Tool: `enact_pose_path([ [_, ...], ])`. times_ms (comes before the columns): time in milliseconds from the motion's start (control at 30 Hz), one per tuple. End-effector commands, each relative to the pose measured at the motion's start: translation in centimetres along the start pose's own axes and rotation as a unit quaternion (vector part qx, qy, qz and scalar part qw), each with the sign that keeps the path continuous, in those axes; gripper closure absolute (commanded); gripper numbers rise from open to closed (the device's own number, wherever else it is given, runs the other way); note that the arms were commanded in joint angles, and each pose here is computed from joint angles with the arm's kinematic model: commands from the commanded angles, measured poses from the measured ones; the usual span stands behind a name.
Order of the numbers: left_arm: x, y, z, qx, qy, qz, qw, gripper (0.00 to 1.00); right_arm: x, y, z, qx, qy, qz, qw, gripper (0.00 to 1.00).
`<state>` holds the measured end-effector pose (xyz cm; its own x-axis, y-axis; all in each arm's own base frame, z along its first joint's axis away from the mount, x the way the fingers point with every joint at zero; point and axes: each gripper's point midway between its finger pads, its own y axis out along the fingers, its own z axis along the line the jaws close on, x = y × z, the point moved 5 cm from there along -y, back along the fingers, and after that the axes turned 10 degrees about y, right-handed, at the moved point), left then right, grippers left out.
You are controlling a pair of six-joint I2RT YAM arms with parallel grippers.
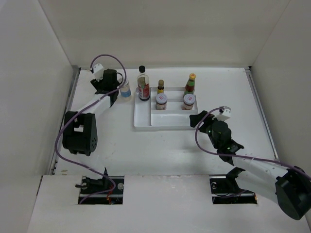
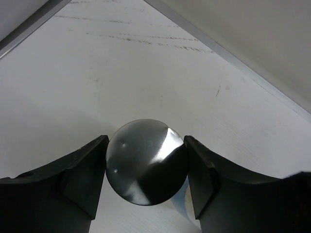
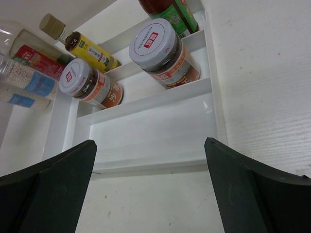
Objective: Organize the condiment bottles
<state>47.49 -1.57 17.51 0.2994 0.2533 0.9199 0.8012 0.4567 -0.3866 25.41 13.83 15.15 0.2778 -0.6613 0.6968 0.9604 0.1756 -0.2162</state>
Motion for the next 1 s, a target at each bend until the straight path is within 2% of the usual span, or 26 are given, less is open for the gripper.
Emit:
enact_pose_path([
  [0,4.6,-4.1,2.4,-0.001,-0.058,-0.086,0.995,0.7,1.7,-0.1,2.1,0.038,0.02,-0.03,0.999,0.0],
  [100,6.2,-8.4,4.1,-0.008,-0.078,-0.126,0.989,0.7,1.6,0.0,2.3,0.041,0.021,-0.025,0.999,0.0],
  [200,5.6,-12.5,3.6,-0.053,-0.077,-0.133,0.987,0.7,2.0,-0.3,2.2,0.039,0.022,-0.036,0.998,0.0],
  [333,3.3,-17.3,0.3,-0.133,-0.042,-0.11,0.984,0.7,2.3,-0.6,2.0,0.04,0.032,-0.044,0.998,0.0],
  [533,0.6,-22.5,-6.7,-0.249,-0.001,-0.084,0.965,0.7,2.7,-0.8,1.6,0.031,0.035,-0.059,0.997,0.0],
  [767,-0.6,-26.4,-13.6,-0.355,0.003,-0.073,0.932,0.71,3.0,-0.9,1.4,0.03,0.04,-0.065,0.997,0.0],
  [967,-4.0,-26.2,-15.8,-0.365,0.038,-0.045,0.929,0.71,3.1,-0.9,1.3,0.03,0.041,-0.066,0.997,0.0],
])
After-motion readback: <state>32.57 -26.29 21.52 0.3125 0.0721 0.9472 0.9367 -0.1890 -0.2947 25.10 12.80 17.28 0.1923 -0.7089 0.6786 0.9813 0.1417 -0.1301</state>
